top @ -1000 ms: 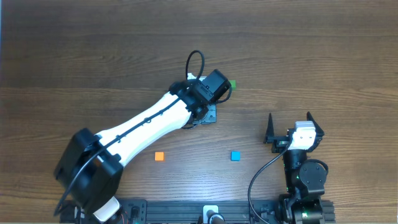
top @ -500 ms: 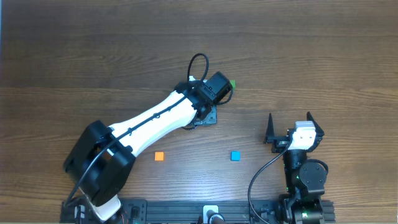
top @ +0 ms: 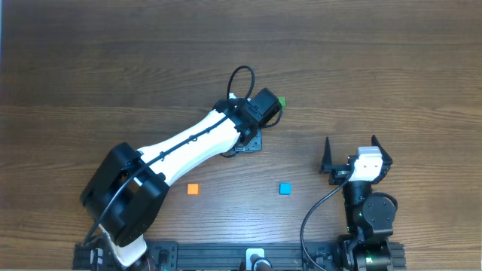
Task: Stack Cubes
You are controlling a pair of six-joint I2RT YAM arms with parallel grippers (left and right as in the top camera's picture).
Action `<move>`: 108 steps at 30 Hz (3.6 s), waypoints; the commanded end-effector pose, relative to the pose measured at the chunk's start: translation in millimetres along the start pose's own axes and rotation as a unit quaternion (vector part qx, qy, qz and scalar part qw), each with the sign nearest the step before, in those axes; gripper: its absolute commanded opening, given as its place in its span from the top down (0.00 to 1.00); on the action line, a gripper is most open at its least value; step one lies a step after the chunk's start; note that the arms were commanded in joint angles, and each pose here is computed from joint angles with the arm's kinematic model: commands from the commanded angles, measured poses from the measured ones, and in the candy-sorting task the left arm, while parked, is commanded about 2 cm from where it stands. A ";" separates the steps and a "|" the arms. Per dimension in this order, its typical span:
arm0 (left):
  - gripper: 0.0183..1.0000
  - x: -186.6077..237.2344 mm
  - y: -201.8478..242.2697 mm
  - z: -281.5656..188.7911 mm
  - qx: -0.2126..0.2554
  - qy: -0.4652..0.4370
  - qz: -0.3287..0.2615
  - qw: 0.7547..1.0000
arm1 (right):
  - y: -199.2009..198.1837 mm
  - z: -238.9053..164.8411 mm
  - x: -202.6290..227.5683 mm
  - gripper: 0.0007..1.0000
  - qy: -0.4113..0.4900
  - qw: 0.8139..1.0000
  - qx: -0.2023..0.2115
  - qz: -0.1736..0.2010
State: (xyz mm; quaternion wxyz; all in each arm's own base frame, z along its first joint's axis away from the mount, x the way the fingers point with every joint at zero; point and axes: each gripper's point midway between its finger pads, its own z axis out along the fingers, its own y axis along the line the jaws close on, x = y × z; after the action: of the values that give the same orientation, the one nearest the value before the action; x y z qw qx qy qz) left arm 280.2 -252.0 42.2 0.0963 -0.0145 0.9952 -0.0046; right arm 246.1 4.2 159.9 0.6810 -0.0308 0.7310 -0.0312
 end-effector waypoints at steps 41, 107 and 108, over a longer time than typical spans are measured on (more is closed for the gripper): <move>0.96 0.7 2.7 15.8 -0.017 0.001 -0.003 1.000 | 0.2 0.3 2.5 0.01 0.000 1.000 -0.001 0.000; 0.00 69.3 80.9 -85.5 0.073 -0.098 -0.007 0.992 | 0.2 0.3 2.5 0.01 0.000 1.000 -0.001 0.000; 0.00 74.9 86.5 -76.9 0.070 -0.090 -0.009 0.993 | 0.2 0.3 2.5 0.01 0.000 1.000 -0.001 0.000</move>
State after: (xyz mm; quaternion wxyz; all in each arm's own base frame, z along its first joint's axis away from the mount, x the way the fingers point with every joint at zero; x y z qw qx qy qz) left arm 198.6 -185.2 124.8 0.1979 -0.0013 0.9762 -0.0883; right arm 246.1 4.2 159.9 0.6810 -0.0307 0.7310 -0.0310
